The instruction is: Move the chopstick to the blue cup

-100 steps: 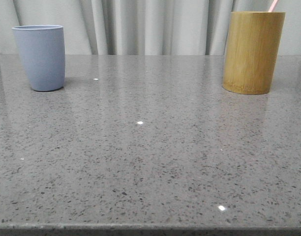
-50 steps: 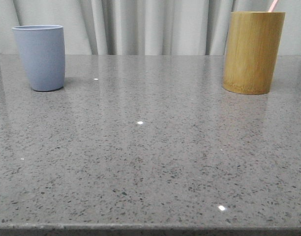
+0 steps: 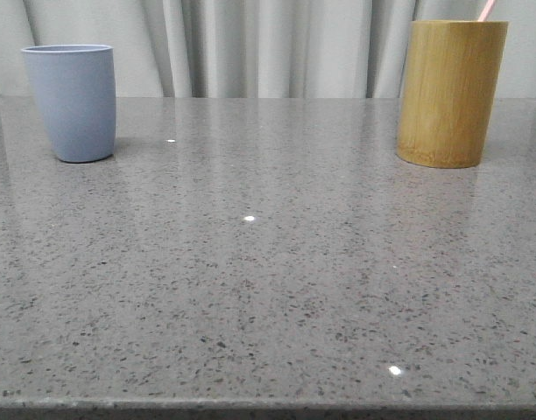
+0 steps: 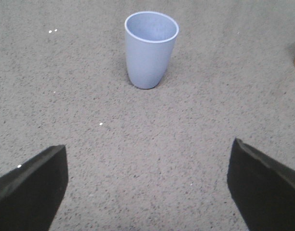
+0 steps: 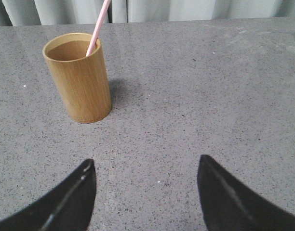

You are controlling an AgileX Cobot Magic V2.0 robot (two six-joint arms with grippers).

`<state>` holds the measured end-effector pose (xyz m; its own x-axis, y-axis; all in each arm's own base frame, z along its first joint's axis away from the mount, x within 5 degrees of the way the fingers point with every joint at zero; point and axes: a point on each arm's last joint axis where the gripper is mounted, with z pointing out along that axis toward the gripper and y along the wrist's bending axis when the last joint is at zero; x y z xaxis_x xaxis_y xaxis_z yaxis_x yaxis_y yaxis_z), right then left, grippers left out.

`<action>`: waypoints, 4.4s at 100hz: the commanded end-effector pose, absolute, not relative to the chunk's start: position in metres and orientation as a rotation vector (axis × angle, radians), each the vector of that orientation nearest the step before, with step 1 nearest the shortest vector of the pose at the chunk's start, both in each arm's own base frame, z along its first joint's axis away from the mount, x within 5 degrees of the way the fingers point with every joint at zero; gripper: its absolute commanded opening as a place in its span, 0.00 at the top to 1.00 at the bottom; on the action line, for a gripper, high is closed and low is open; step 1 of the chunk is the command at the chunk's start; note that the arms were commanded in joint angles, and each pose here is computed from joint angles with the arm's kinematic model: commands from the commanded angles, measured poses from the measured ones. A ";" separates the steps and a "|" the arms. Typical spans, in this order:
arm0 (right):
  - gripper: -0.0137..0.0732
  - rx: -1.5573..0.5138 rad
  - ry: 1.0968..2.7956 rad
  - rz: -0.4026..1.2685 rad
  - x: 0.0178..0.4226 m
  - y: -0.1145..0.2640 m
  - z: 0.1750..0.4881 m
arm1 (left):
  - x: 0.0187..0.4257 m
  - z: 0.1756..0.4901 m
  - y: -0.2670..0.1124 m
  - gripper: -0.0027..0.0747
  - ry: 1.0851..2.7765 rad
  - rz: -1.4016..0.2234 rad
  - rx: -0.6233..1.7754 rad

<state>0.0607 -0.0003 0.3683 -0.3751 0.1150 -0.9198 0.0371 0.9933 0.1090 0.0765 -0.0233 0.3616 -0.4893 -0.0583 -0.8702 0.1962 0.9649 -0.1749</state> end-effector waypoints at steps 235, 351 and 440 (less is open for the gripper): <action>0.30 0.096 1.828 0.079 0.065 -0.001 0.387 | 0.334 0.416 -0.159 0.99 2.238 -0.559 0.459; 0.30 0.097 1.839 0.078 0.064 -0.001 0.386 | 0.328 0.358 -0.251 0.65 2.304 -0.535 0.763; 0.30 0.097 1.837 0.078 0.064 -0.001 0.386 | 0.306 0.435 -0.187 0.15 2.193 -0.534 0.601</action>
<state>0.0621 -0.0002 0.3707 -0.3495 0.1151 -0.9298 0.0330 0.9933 0.1106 0.3207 -0.2110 0.3929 -0.6562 0.3513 -0.6679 0.5956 0.7845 -0.1726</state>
